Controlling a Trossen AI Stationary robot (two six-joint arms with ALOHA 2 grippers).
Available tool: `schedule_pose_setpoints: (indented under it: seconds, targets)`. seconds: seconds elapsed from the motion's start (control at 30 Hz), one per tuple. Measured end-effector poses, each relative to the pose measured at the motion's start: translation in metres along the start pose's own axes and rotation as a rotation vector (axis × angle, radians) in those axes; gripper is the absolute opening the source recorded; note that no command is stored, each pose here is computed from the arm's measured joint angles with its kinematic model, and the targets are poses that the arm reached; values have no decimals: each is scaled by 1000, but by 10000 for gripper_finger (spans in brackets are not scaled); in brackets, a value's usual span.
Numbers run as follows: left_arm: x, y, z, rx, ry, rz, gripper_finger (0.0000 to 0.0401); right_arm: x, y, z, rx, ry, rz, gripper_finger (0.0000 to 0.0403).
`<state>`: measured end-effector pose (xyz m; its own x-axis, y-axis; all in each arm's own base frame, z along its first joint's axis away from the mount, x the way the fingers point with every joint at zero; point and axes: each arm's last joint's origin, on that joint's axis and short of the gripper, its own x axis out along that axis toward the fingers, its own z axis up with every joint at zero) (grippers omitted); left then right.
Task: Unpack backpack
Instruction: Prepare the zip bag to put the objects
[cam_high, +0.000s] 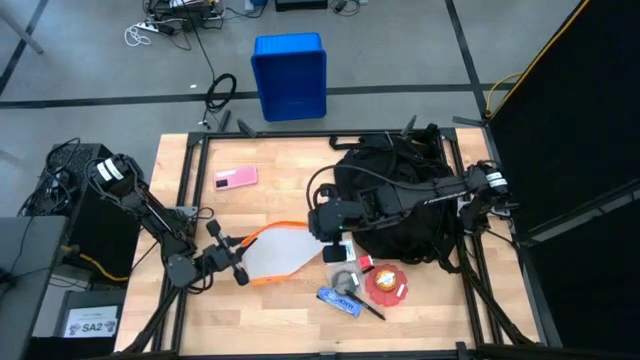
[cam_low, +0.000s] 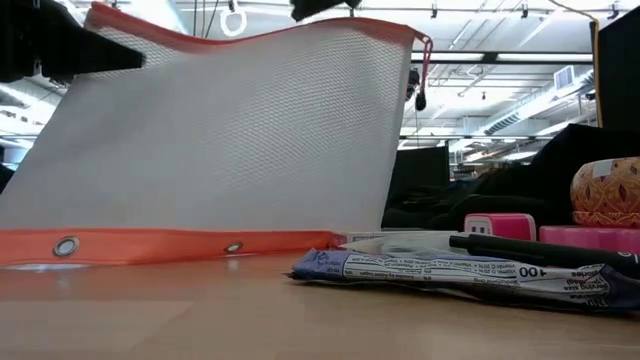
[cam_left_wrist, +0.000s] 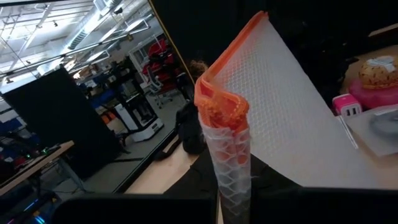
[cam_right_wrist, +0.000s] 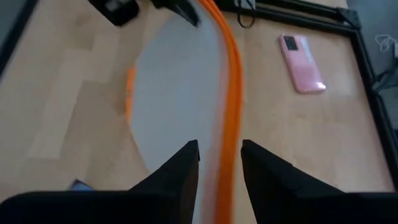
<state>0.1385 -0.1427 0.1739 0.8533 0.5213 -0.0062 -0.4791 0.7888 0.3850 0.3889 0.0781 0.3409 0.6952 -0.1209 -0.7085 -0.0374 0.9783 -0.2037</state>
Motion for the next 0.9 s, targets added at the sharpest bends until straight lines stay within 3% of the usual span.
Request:
schedule_pose_setpoints:
  seconds: [0.13,0.3,0.5,0.9]
  targets:
    - [0,0,0,-2,0,0,0,2,-10,-8,-5,79,-40,67]
    - [0,0,0,0,0,0,0,3,-19,-19,-10,192,-47,7]
    - [1,0,0,-4,1,3,0,0,-18,-19,-12,194,-55,4]
    - [1,0,-1,-23,1,2,0,-3,-36,-20,-13,210,-243,1]
